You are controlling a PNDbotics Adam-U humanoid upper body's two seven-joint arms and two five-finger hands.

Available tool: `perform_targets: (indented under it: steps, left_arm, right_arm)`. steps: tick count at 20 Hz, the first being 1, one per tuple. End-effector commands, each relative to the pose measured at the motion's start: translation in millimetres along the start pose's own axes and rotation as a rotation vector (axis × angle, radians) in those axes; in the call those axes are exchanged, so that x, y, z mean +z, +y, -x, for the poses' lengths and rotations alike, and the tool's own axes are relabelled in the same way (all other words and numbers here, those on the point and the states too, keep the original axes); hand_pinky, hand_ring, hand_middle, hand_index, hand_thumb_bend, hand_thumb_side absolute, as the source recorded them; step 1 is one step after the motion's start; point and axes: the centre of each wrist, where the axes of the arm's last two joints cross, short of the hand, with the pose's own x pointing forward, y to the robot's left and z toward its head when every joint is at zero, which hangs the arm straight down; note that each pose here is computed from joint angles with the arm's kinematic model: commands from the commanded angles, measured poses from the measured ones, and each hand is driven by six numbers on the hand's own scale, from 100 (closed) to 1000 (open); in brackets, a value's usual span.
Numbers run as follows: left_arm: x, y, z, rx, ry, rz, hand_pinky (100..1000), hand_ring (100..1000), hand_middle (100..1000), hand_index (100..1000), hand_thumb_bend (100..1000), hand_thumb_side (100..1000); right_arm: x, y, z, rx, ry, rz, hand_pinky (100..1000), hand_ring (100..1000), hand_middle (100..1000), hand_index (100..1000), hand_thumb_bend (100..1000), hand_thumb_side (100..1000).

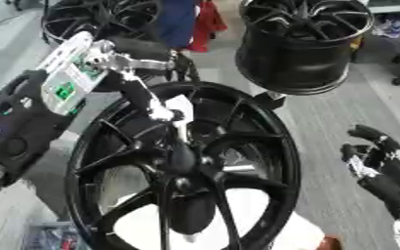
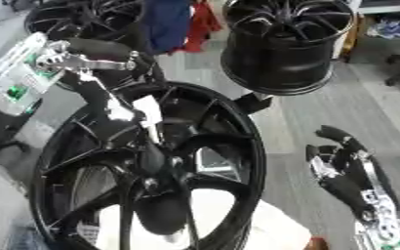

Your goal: Pull the pin out of the wheel hub.

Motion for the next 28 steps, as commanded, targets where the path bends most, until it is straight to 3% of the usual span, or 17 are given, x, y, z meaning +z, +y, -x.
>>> perform_targets:
  steps: [1,19,28]
  left_arm:
    - [1.9,6.4,2.1,-0.110,-0.062,0.116,642,762,819,866,306,458]
    - [-7.8,-16.8,7.6,-0.118,-0.060,0.195,495,684,778,827,229,389]
    - [-9.4,-23.6,9.2,-0.106,-0.071,0.207,386,573,715,774,100,283]
  right_arm:
    - [-2.7,-5.1,-4.7,0.012,-0.017,-0.002,628,654,781,835,248,231]
    - [-2.8,-5.5,-4.9,0.013,-0.017,0.001,628,654,782,834,247,233]
    - [-2.9,-5.4,-4.8,0.014,-0.017,0.000,628,654,782,834,246,234]
